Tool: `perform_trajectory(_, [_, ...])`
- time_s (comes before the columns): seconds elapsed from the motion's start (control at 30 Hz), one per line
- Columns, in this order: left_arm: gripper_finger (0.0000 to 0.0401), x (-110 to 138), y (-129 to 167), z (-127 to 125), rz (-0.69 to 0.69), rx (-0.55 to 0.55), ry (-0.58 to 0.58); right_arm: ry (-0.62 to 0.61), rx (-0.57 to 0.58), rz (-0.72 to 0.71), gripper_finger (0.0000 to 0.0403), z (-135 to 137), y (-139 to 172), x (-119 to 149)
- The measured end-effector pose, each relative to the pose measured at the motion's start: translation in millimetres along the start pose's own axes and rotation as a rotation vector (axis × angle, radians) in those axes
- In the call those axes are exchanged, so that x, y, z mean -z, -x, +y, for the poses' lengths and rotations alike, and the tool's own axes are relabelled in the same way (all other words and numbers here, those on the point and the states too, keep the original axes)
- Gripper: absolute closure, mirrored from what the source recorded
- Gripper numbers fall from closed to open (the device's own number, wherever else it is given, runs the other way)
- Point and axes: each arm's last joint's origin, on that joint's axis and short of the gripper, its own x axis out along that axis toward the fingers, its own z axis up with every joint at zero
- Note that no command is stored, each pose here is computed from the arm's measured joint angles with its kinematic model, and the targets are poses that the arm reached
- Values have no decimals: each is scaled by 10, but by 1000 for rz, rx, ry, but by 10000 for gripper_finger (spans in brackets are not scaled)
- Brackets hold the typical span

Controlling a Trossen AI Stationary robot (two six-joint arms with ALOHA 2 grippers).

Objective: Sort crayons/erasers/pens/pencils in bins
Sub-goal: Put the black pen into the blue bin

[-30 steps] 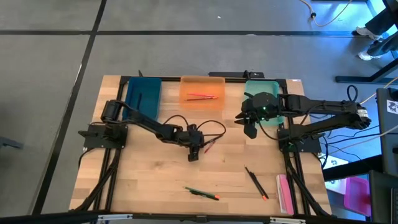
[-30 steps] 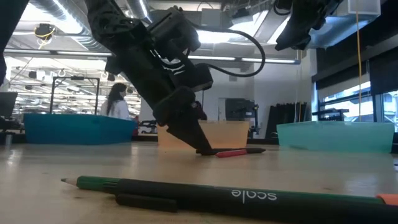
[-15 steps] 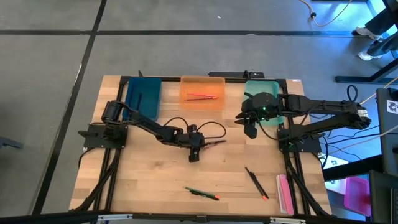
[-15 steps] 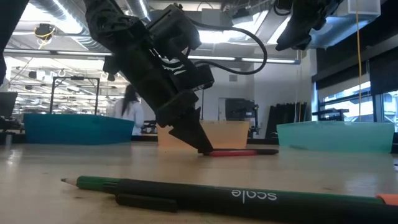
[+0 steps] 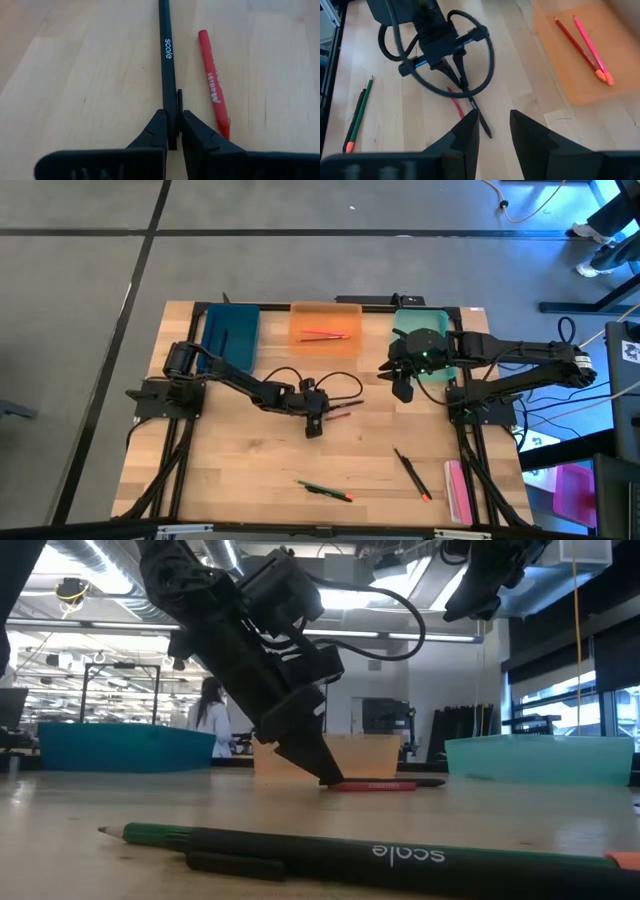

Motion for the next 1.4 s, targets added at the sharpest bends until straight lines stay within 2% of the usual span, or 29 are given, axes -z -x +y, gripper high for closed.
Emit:
perform_trajectory(0.23, [385,-58,79,-9,-8,64,106,-3,0,0,289,0,0,0])
perform_trajectory(0.37, [387,-88,165,-7,-5,80,110,-3,1,3,289,-1,-1,3])
perform_trajectory(0.7, [389,-323,472,23,-112,99,134,-1,0,4,289,-1,-1,3])
perform_trajectory(1.1, [388,-465,1055,164,-143,-30,189,-1,0,5,289,-1,-2,5])
perform_trajectory(1.4, [388,-446,1651,366,-165,-211,308,0,0,4,289,-1,-2,4])
